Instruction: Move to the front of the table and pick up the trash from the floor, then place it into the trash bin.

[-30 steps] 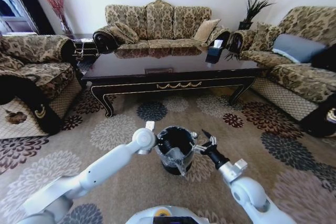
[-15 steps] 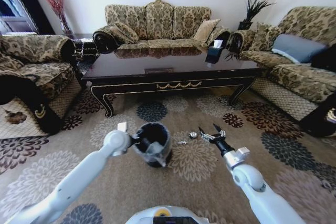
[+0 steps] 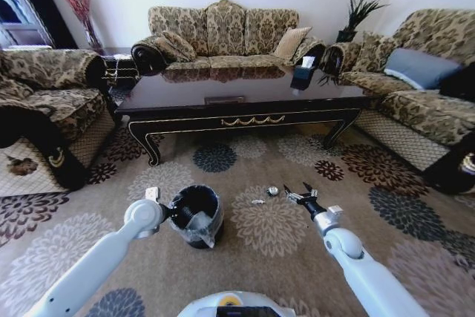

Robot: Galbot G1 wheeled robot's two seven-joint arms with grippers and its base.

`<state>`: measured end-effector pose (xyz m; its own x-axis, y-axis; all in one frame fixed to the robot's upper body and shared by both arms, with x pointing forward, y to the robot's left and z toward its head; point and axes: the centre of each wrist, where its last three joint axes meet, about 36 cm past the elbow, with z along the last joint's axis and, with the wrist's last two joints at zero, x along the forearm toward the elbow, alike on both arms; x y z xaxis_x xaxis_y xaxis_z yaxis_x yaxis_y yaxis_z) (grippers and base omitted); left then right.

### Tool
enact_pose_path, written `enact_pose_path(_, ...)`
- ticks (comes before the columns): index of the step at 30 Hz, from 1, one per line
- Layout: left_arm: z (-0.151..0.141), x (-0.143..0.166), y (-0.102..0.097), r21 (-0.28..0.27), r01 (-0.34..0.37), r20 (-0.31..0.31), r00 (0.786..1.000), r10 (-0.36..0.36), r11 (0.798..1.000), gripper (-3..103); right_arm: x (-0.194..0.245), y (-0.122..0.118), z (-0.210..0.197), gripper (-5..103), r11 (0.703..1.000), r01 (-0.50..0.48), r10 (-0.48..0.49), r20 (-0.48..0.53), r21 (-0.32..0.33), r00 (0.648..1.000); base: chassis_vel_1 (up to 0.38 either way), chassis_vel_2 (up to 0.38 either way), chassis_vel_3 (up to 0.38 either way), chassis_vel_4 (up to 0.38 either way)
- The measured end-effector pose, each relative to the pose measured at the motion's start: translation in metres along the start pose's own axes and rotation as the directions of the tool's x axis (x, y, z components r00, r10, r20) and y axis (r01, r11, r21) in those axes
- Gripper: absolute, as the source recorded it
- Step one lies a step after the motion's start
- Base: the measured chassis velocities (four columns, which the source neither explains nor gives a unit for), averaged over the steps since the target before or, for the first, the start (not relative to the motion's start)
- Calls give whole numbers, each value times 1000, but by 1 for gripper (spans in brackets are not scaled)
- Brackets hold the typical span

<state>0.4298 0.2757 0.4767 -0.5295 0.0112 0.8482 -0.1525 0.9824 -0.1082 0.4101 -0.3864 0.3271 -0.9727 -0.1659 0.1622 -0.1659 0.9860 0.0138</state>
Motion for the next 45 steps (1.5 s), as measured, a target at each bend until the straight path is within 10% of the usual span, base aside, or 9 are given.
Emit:
enact_pose_path(23, 17, 24, 23, 16, 22, 8, 1000, -22, 1000, 0, -73, -34, 65, 100, 998, -38, 45, -151, 46, 988, 0, 0, 0, 0)
enact_pose_path(45, 38, 41, 25, 17, 9, 3, 1000, -9, 1000, 0, -165, 33, 114, 100, 999, 12, 1, -236, 52, 972, 0, 0, 0, 0)
